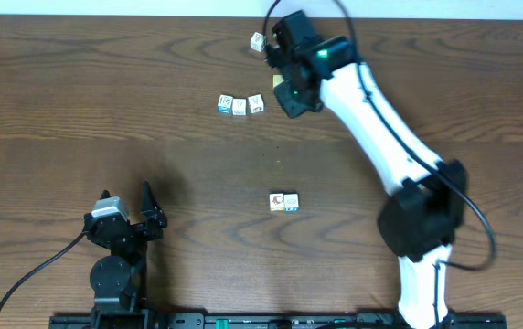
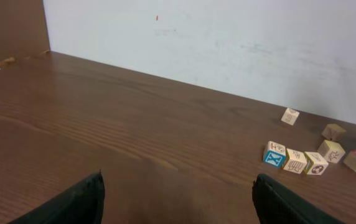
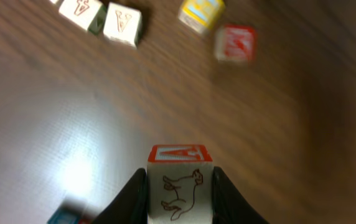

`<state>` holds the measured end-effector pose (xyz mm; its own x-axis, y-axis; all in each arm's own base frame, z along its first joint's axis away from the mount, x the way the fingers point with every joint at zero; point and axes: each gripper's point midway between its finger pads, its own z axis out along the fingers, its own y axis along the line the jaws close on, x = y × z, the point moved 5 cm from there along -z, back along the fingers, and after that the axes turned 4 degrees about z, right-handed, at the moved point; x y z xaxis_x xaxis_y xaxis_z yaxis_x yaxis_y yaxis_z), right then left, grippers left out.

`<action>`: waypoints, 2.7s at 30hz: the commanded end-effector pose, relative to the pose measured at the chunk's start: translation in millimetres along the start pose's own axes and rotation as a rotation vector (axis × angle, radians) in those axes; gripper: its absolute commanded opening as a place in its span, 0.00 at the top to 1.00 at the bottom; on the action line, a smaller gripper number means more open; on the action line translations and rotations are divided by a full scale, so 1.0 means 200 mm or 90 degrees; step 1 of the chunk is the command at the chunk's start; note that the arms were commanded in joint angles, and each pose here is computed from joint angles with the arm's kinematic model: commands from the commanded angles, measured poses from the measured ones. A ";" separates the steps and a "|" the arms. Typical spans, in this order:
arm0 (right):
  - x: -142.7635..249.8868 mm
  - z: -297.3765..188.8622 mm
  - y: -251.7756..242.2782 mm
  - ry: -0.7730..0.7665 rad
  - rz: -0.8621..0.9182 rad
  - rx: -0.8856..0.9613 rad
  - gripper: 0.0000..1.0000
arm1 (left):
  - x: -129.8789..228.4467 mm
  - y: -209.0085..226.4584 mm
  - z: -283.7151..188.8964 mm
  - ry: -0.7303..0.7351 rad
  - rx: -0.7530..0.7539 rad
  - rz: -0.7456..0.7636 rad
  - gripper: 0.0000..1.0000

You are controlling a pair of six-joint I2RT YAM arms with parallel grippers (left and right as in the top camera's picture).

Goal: Lift 4 blocks
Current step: 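Carry the A block and lower it beside the 8 block, then hold the A block in place next to the 8 block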

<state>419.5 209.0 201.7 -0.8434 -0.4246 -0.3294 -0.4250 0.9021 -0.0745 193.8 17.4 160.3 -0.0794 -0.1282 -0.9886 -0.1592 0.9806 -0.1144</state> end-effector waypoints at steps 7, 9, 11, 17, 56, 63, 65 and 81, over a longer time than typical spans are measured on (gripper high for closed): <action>0.25 -0.72 -0.24 -0.064 0.168 0.113 0.99 | 0.08 0.02 0.01 0.035 -0.010 0.007 0.23; 0.34 -0.81 -0.26 -0.062 0.184 0.122 0.99 | 0.08 0.02 0.01 0.035 -0.010 0.007 0.24; 0.42 -0.87 -0.26 -0.056 0.200 0.121 0.99 | 0.08 0.02 0.01 0.035 -0.010 0.007 0.24; 0.72 -0.81 -0.25 -0.013 0.254 0.128 0.99 | 0.08 0.02 0.01 0.035 -0.010 0.007 0.24; 1.02 0.35 0.20 -0.012 0.281 -0.079 0.94 | 0.08 0.02 0.01 0.035 -0.010 0.007 0.24; 1.01 0.35 0.23 -0.013 0.275 -0.104 0.94 | 0.08 0.02 0.01 0.035 -0.010 0.007 0.23; 1.01 0.35 0.23 -0.012 0.275 -0.106 0.94 | 0.08 0.02 0.01 0.035 -0.010 0.007 0.23; 1.00 0.35 0.24 -0.012 0.275 -0.121 0.81 | 0.08 0.02 0.01 0.035 -0.010 0.007 0.23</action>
<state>253.5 169.8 66.7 -0.9505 0.0019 -0.3108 -0.0776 0.9668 0.2435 193.6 17.4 160.8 -0.0809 -0.1282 -0.9884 -0.1594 0.9806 -0.1141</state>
